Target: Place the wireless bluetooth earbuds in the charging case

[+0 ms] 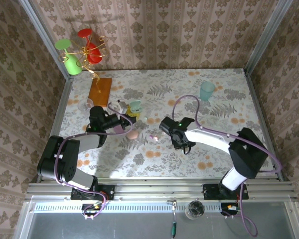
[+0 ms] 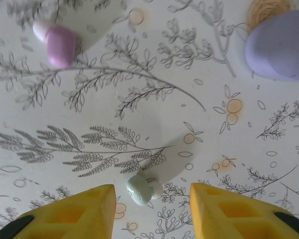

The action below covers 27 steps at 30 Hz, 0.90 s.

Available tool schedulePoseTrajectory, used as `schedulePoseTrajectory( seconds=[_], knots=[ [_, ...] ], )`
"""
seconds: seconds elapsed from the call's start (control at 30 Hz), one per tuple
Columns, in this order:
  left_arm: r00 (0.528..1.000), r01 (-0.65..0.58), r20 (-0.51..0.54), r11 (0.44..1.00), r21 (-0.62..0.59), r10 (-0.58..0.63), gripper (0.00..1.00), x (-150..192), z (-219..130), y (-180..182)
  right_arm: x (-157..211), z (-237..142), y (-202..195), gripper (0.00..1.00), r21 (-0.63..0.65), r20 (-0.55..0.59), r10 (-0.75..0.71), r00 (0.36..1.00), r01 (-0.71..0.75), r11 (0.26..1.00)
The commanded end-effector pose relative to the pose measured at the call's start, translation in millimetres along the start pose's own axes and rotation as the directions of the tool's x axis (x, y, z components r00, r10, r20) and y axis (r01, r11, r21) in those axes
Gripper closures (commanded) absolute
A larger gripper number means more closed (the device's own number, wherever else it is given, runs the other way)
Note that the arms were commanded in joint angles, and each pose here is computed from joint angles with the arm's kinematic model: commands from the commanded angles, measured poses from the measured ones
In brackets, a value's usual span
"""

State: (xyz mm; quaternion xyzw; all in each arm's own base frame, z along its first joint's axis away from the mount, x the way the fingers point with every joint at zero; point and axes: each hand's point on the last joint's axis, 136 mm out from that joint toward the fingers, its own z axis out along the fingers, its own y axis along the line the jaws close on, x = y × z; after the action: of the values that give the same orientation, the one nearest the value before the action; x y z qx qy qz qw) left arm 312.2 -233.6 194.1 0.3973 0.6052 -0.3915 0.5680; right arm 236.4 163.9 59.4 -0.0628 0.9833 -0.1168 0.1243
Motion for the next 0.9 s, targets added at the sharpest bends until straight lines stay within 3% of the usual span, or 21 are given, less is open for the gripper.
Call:
schedulePoseTrajectory(
  seconds=[0.0, 0.23, 0.87],
  knots=[
    [0.999, -0.045, 0.023, 0.999, -0.008, 0.045, 0.66, -11, -3, 2, 5, 2, -6, 0.56, 0.11, -0.044, -0.126, 0.991, 0.13, 0.985],
    [0.998, -0.05, 0.024, 0.999, 0.001, 0.05, 0.66, -12, -4, -1, 13, 21, 7, 0.6, 0.126, -0.118, -0.2, 0.973, 0.215, 0.969],
    [0.999, -0.05, 0.018, 0.999, 0.008, 0.05, 0.67, -13, -4, -2, 29, 31, 4, 0.66, 0.138, -0.205, -0.238, 0.95, 0.269, 0.953]
  ],
)
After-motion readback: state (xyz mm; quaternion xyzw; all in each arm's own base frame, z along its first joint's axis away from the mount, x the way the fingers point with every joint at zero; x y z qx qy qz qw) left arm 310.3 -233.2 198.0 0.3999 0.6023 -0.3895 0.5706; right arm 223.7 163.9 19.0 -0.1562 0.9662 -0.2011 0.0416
